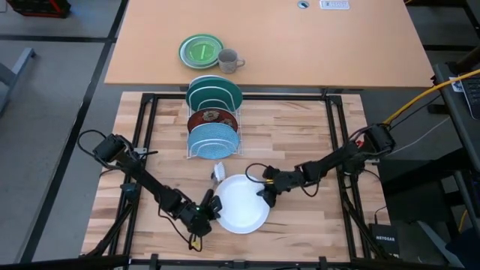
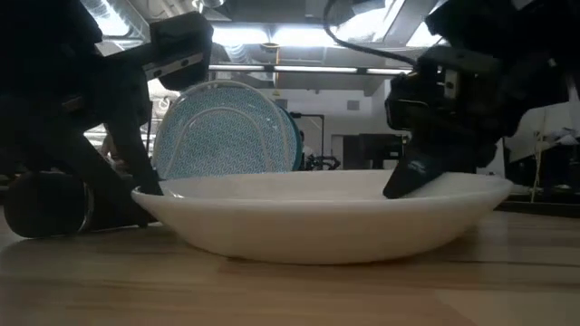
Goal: Sort dishes
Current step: Put the white plate into the white dish rack
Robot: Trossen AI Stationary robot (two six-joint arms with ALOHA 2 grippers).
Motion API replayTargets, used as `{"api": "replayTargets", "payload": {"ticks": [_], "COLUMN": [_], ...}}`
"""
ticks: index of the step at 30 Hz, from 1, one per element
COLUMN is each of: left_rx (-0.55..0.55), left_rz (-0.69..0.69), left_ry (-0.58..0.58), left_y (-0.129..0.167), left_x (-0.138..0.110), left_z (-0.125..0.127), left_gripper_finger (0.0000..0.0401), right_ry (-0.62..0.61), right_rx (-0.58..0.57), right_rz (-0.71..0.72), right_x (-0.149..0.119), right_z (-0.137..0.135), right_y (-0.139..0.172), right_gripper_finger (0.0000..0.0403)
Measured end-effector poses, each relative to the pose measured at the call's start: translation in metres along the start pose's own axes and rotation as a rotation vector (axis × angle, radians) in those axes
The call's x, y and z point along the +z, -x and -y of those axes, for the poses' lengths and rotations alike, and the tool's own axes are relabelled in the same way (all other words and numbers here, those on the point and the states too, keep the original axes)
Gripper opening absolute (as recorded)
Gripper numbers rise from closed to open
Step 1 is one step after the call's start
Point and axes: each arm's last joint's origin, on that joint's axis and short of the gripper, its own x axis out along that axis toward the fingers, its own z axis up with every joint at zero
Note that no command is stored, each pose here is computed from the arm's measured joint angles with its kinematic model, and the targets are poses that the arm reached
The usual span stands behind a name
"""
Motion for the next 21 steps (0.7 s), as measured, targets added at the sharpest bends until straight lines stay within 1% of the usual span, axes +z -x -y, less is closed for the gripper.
{"api": "replayTargets", "payload": {"ticks": [5, 14, 18, 21], "left_rx": [0.032, 0.063, 0.072, 0.079], "left_rz": [-0.046, -0.082, -0.078, -0.079], "left_ry": [-0.004, 0.010, 0.000, -0.004], "left_y": [0.0003, 0.0010, 0.0040, 0.0062], "left_x": [-0.0023, -0.0037, -0.0002, 0.0020], "left_z": [0.0002, 0.0009, 0.0058, 0.0093], "left_gripper_finger": [0.0004, 0.0004, 0.0004, 0.0007], "right_ry": [0.027, 0.012, 0.014, 0.017], "right_rx": [0.022, 0.053, 0.054, 0.058], "right_rz": [-0.037, -0.113, -0.100, -0.055], "right_x": [0.0057, 0.0034, 0.0042, 0.0078], "right_z": [0.0059, 0.0072, 0.0065, 0.0055], "right_y": [-0.0002, 0.0000, -0.0001, -0.0002], "right_gripper_finger": [0.0107, 0.0108, 0.0108, 0.0108]}}
